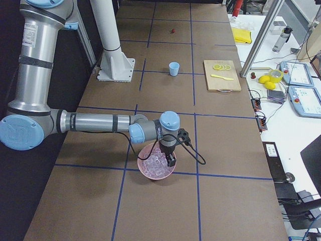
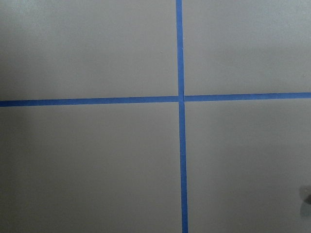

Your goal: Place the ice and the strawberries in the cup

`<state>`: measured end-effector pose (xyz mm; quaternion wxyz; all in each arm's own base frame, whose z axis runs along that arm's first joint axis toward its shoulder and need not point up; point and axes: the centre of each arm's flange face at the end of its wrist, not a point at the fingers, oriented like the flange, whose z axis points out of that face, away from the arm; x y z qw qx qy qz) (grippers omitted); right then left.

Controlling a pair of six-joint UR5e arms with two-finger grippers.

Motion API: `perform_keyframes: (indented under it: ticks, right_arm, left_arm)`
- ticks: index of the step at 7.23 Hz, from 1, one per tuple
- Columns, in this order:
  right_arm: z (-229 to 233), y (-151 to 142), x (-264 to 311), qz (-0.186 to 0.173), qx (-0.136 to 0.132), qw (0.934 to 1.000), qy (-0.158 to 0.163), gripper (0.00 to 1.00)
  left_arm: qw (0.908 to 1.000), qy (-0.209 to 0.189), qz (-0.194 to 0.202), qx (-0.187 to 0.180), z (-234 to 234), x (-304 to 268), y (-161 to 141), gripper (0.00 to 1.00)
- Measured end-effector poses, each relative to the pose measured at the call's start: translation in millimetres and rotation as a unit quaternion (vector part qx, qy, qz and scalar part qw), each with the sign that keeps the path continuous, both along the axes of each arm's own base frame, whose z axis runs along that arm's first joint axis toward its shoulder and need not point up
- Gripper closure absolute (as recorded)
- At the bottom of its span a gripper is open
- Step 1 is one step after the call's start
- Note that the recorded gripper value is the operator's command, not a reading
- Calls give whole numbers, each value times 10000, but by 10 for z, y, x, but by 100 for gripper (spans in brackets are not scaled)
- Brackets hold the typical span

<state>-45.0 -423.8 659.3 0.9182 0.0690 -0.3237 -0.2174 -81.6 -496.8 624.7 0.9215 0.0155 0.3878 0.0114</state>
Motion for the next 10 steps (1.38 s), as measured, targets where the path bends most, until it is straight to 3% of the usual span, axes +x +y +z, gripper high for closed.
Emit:
perform_keyframes:
  ticks: [4, 10]
  right_arm:
    - [151, 20, -61, -110, -107, 9999, 53, 30]
    - [193, 58, -85, -154, -150, 9998, 60, 30]
  left_arm:
    - [10000, -1, 0, 16, -16, 0, -9, 0]
    - [10000, -1, 0, 36, -36, -1, -26, 0]
